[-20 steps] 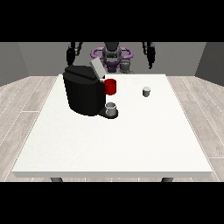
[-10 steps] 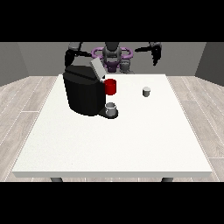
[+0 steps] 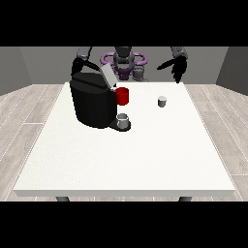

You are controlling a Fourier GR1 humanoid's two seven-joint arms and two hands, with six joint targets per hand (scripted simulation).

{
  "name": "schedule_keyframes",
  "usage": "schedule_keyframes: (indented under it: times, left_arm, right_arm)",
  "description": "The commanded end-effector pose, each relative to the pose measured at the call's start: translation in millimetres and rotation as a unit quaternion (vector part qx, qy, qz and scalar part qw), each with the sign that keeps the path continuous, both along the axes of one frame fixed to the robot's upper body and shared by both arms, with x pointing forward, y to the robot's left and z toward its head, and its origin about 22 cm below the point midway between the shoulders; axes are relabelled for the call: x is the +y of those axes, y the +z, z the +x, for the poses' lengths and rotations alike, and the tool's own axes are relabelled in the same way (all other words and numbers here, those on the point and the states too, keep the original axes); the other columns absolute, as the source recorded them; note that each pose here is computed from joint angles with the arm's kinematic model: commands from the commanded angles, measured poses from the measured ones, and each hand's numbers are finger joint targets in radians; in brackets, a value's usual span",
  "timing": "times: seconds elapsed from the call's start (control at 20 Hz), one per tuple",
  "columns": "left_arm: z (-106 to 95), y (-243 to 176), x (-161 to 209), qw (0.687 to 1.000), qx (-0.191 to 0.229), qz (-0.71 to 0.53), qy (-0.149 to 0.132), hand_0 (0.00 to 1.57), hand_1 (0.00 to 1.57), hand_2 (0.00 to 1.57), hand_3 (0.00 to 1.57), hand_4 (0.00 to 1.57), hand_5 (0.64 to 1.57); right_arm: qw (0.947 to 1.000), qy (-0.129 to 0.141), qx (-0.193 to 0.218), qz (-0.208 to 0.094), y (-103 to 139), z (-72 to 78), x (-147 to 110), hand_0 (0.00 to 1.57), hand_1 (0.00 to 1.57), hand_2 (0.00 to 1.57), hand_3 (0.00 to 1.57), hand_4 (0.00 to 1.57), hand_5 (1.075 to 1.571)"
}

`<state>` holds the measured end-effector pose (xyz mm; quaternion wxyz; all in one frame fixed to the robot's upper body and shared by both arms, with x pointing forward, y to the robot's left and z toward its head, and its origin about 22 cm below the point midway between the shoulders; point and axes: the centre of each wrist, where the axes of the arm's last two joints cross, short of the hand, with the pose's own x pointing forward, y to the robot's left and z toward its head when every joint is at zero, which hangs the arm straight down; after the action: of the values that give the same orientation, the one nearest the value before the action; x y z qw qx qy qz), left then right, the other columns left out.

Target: Insert the coffee pod into the coffee machine and close the lid

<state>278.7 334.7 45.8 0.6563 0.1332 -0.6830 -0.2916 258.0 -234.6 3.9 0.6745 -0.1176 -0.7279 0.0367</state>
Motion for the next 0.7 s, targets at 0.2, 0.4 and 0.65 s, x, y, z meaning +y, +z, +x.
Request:
schedule_keyframes:
  times: [0.2, 0.4, 0.65]
  left_arm:
    - [39.1, 23.7, 6.8, 0.995, 0.030, 0.095, 0.022, 0.00, 0.00, 0.00, 0.00, 0.00, 1.571]
    - [38.5, -8.6, 17.1, 0.992, 0.048, 0.113, -0.013, 0.00, 0.00, 0.00, 0.00, 0.00, 1.571]
    - [53.0, -17.4, 10.1, 0.987, 0.046, 0.157, 0.009, 0.00, 0.00, 0.00, 0.00, 0.00, 1.571]
  right_arm:
    - [0.9997, 0.022, -0.011, 0.007, 5.5, 19.5, 19.4, 0.00, 0.00, 0.00, 0.00, 0.00, 1.571]
    - [0.9998, 0.017, 0.004, 0.005, 8.7, 19.7, 38.3, 0.00, 0.00, 0.00, 0.00, 0.00, 1.571]
    - [0.9987, 0.041, 0.004, 0.028, 28.9, 38.8, 37.4, 0.00, 0.00, 0.00, 0.00, 0.00, 1.571]
